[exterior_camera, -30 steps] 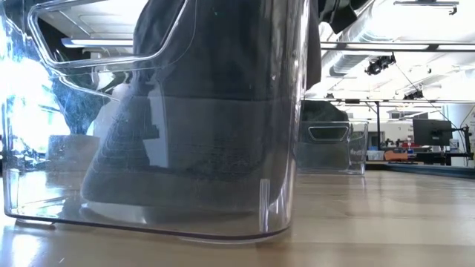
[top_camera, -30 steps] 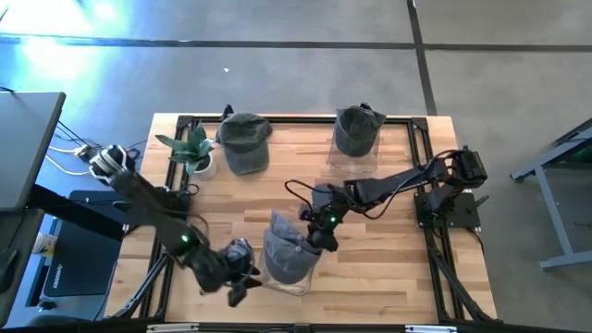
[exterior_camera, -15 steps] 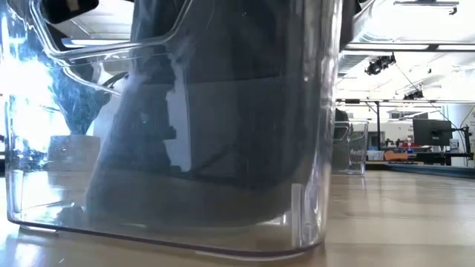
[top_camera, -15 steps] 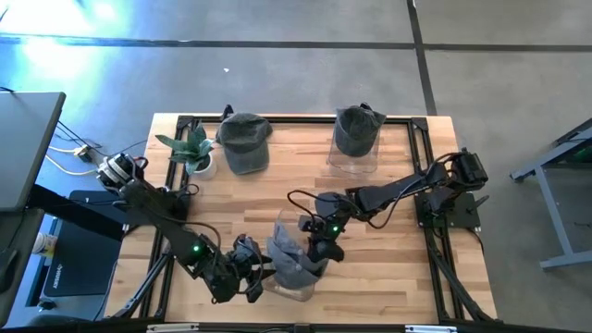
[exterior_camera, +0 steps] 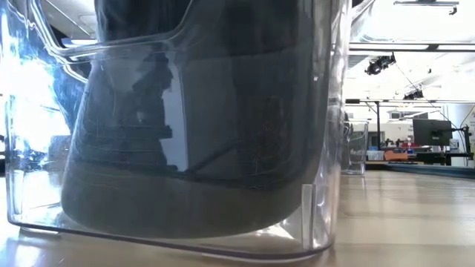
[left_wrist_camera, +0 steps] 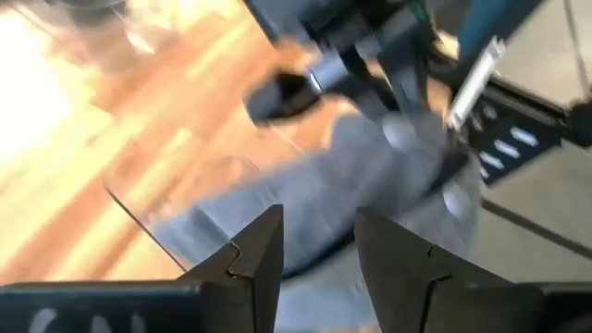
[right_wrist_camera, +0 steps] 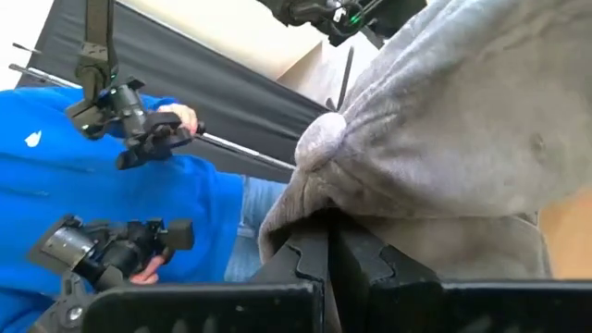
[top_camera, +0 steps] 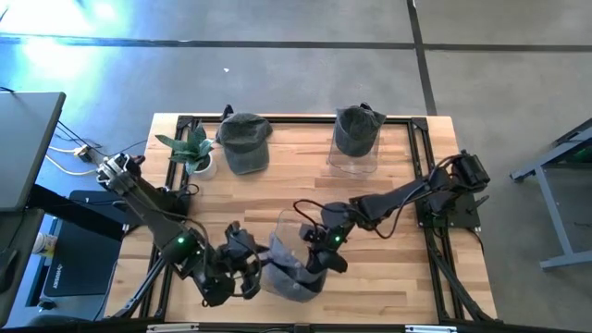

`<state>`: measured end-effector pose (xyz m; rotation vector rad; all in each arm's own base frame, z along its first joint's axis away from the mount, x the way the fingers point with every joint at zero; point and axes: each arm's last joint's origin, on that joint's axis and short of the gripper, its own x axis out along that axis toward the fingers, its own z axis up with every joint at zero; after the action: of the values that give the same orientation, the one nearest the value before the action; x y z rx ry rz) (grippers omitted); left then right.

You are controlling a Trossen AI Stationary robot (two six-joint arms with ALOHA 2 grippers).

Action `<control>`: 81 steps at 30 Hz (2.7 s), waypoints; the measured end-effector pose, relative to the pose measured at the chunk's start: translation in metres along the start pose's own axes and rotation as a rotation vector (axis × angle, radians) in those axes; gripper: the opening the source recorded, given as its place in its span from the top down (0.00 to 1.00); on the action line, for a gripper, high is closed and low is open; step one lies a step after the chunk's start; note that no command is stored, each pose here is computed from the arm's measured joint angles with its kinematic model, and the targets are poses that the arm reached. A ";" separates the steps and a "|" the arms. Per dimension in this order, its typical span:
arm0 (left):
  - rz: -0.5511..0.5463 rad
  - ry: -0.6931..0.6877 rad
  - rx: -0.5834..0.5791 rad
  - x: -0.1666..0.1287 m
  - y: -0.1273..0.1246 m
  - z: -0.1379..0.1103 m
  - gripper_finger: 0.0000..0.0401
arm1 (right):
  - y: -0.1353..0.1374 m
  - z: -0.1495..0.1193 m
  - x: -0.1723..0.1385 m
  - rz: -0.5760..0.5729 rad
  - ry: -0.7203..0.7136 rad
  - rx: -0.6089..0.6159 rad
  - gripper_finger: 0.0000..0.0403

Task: Pick & Place hat
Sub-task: Put the gray cap into the bottom transparent bin

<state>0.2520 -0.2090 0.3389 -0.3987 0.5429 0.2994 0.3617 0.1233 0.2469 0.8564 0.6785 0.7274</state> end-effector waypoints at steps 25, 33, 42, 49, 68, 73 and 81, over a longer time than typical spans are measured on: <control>-0.241 0.257 0.158 0.071 -0.005 0.010 0.90 | 0.029 -0.021 0.016 0.046 0.009 -0.072 1.00; -0.385 0.288 0.207 0.060 -0.019 0.002 0.91 | 0.040 -0.020 0.009 -0.004 -0.056 -0.039 1.00; -0.446 0.259 0.218 0.057 -0.019 0.012 0.91 | 0.026 -0.024 0.009 -0.211 -0.121 -0.021 1.00; -0.485 0.226 0.198 0.041 -0.016 0.024 0.91 | 0.036 -0.037 0.016 -0.101 0.007 -0.084 1.00; -0.386 0.402 0.109 0.104 0.012 0.028 0.91 | 0.039 -0.040 0.019 -0.106 0.000 -0.131 1.00; -0.579 0.477 0.157 0.105 0.002 0.022 0.91 | 0.040 -0.040 0.019 -0.102 0.002 -0.132 1.00; -0.575 0.386 0.204 0.097 0.002 0.031 0.91 | 0.055 -0.036 0.003 -0.110 -0.026 -0.160 1.00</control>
<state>0.3442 -0.1769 0.3090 -0.3989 0.7994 -0.3929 0.3199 0.1655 0.2757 0.6755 0.6299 0.6614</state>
